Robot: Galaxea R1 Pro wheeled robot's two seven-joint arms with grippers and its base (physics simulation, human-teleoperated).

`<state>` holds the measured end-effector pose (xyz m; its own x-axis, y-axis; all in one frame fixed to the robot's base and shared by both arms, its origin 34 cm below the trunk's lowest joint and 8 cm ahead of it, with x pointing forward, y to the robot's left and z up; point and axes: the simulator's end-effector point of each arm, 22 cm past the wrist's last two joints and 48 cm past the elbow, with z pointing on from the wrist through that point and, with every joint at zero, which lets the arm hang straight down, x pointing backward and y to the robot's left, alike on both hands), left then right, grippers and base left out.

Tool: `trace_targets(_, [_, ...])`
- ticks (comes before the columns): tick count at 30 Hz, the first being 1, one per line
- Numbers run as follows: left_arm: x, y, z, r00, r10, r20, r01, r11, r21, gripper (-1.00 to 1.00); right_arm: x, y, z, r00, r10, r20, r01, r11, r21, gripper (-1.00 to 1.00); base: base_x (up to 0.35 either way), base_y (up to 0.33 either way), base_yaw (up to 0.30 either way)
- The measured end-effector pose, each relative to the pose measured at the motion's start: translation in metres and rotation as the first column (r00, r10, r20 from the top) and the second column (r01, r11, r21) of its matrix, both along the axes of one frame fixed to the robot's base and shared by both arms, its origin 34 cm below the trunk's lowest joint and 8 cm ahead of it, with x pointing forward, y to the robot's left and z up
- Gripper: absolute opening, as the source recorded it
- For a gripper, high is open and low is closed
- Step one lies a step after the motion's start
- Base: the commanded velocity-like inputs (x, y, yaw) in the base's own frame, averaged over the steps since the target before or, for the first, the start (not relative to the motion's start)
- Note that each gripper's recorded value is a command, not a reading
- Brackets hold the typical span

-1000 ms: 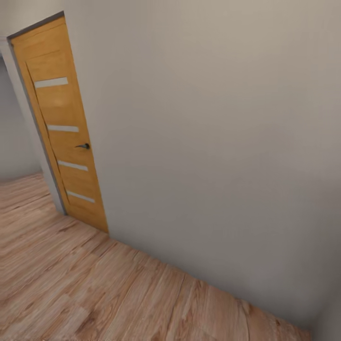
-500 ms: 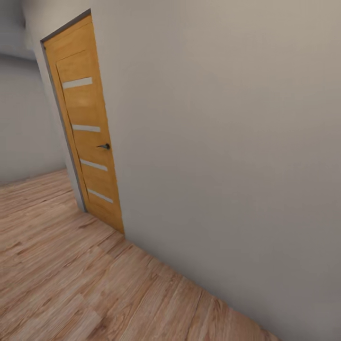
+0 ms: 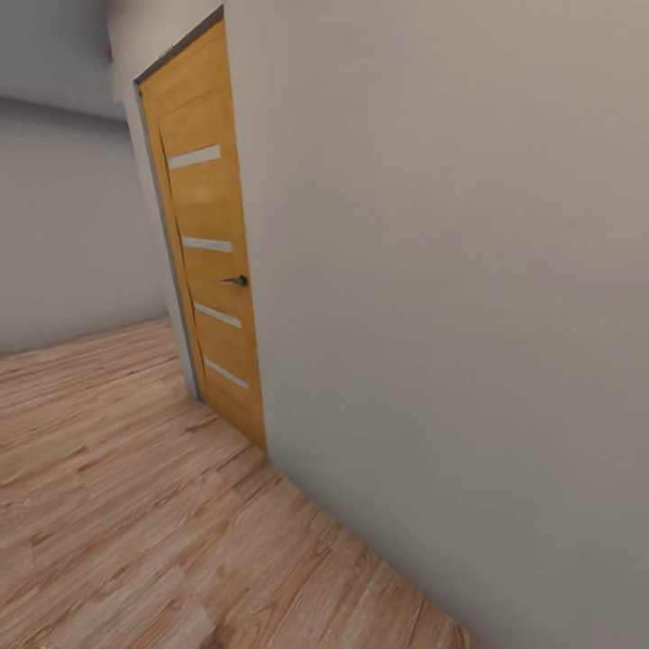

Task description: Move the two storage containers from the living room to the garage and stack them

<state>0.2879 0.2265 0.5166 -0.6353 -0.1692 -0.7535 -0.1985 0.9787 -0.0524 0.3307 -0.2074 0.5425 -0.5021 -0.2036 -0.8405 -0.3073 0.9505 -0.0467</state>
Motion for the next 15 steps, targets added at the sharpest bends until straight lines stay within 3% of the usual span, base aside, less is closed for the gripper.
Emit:
trace_targets(8, [0.0, 0.0, -0.0001, 1.0, 0.0, -0.001, 0.0, 1.0, 0.0, 1.0, 0.0001, 0.0, -0.0001, 1.0, 0.0, 0.0, 0.0, 1.0, 0.0, 1.0, 0.207, 0.0, 0.289])
trace_targets(15, [0.0001, -0.0004, -0.0002, 1.0, 0.0, -0.001, 0.0, 1.0, 0.0, 1.0, 0.0001, 0.0, -0.0002, 1.0, 0.0, -0.001, 0.0, 1.0, 0.0, 1.0, 0.056, 0.0, 0.29])
